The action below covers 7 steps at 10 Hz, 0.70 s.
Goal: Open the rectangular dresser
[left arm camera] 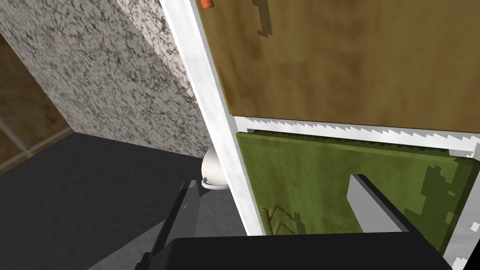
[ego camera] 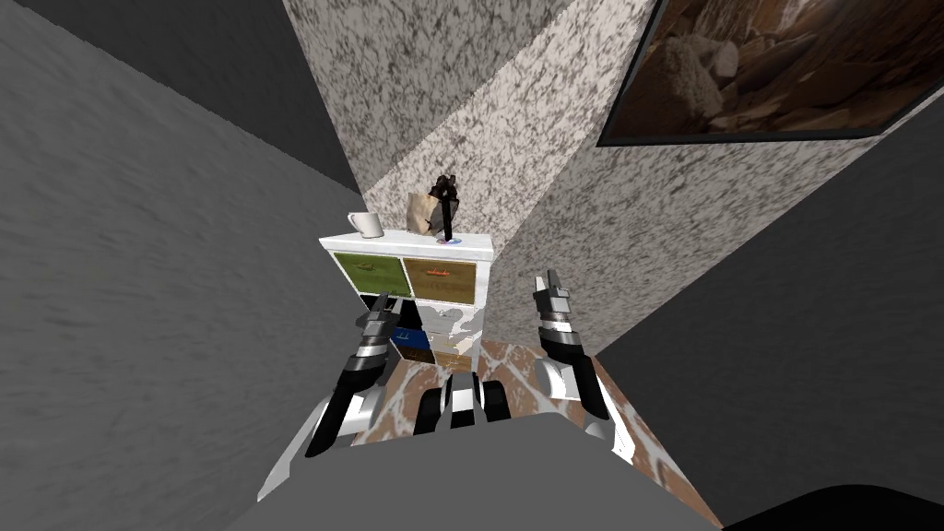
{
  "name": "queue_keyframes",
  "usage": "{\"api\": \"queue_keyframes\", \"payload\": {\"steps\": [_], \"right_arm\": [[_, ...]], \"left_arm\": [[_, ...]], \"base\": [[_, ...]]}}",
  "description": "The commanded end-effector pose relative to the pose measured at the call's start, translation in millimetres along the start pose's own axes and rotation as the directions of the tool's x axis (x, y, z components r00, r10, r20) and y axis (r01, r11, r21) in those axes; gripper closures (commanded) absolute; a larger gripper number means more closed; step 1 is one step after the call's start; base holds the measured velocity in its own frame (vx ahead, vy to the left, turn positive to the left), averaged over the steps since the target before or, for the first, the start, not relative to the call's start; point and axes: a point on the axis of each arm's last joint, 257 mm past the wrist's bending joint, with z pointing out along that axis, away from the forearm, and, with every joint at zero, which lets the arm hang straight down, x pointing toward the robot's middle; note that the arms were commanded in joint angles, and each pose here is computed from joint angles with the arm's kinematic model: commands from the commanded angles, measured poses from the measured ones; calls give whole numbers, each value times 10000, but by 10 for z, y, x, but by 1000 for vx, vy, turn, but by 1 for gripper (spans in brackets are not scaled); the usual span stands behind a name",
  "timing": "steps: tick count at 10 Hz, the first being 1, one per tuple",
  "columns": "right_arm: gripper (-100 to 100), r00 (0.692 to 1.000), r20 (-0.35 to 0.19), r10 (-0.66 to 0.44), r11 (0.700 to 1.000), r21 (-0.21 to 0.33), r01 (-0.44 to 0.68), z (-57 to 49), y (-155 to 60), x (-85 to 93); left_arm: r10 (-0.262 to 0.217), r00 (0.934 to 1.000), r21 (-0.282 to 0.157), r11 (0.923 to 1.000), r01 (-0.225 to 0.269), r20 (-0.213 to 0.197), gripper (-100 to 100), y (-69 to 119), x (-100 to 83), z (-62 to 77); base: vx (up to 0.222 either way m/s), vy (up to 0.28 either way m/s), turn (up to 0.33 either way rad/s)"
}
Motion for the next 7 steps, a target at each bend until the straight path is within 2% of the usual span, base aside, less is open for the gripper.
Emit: {"api": "queue_keyframes", "payload": {"steps": [1, 7], "right_arm": [[0, 10000, 0, 0, 10000, 0, 0, 0, 0, 0], [0, 10000, 0, 0, 10000, 0, 0, 0, 0, 0]], "left_arm": [[-35, 10000, -333, 9994, 34, -12, -100, 216, 68, -41], [9, 9998, -1098, 9939, -30, -197, -100, 673, 144, -170]], "base": [[-10, -38, -17], [-10, -41, -17]]}}
